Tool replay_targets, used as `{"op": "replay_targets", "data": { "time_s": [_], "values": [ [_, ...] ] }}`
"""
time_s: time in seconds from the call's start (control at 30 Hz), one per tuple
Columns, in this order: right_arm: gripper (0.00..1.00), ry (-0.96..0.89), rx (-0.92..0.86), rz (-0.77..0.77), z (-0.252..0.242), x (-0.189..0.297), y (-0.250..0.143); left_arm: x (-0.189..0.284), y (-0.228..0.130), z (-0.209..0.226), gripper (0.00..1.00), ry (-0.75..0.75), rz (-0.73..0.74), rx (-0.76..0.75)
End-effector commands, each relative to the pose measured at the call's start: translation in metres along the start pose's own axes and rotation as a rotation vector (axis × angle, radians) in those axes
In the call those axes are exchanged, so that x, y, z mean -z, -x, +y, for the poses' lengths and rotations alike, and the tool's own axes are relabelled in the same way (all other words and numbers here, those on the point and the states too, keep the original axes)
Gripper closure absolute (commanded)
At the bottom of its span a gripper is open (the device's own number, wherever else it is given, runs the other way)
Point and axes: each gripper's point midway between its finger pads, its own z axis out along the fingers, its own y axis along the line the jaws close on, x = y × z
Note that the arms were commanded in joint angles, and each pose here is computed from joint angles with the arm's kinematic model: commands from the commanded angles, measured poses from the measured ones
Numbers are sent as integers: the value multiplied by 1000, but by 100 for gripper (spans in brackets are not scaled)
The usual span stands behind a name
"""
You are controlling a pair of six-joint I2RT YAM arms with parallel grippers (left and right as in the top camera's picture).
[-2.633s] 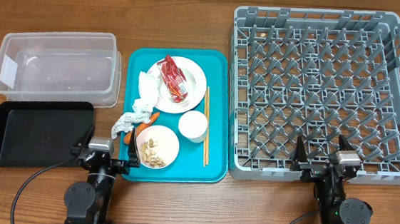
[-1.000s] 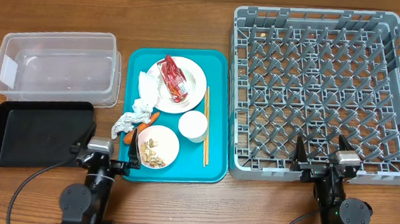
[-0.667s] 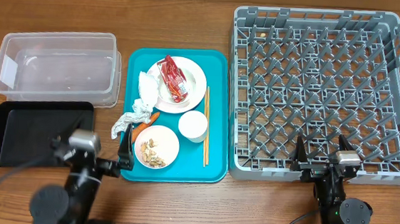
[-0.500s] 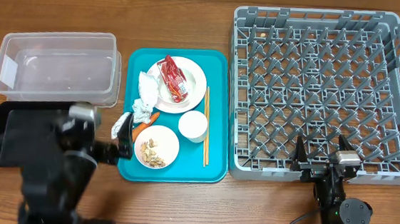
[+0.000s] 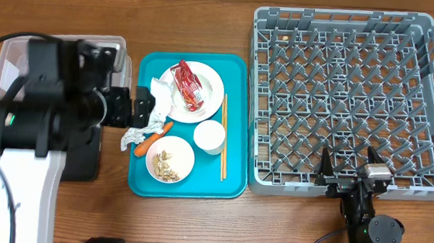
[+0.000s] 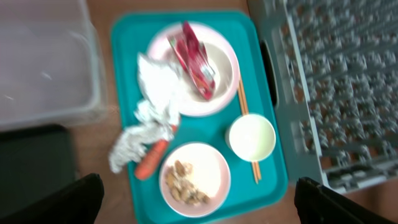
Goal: Sort waste into correct bins and load items into the dishwasher
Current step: 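Reach the left gripper to the white tissue on the teal tray and grasp it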
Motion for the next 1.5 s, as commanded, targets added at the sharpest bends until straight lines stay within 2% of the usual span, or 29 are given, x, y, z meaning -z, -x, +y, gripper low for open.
{"op": "replay_targets", "data": {
  "time_s": [0.0, 0.2, 0.43, 0.5, 0.6, 0.73, 0.8, 1.03, 1.17, 1.27, 1.33, 1.47],
  "values": [
    [0, -4, -4, -5, -1, 0, -2, -18, -1, -12, 0, -100, 85, 39],
    [0, -4, -4, -5, -1, 0, -2, -60, -7, -7, 0, -151, 234, 120],
    [0, -4, -4, -5, -1, 0, -2, -98, -24, 9, 0, -123, 396, 182],
    [0, -4, -4, -5, -1, 0, -2, -109, -28, 12, 8, -122, 431, 196],
    [0, -4, -4, -5, -1, 0, -2, -124, -34, 18, 27, -119, 483, 217],
    [0, -4, -4, -5, -1, 0, -2, -143, -42, 22, 62, -112, 547, 248],
    [0, -4, -4, -5, -1, 0, -2, -150, -46, 26, 73, -86, 572, 248],
    [0, -4, -4, -5, -1, 0, -2, -160, -47, 57, 77, 233, 544, 252],
    [0, -4, -4, -5, -1, 0, -2, -171, -38, 44, 78, 249, 497, 181],
    [0, -4, -4, -5, -1, 0, -2, -179, -23, 47, 77, 346, 417, 89],
    [0, -4, -4, -5, -1, 0, -2, -183, -13, 46, 76, 395, 364, 48],
    [0, -4, -4, -5, -1, 0, -2, -188, -9, 35, 69, 384, 340, 17]
  ]
}}
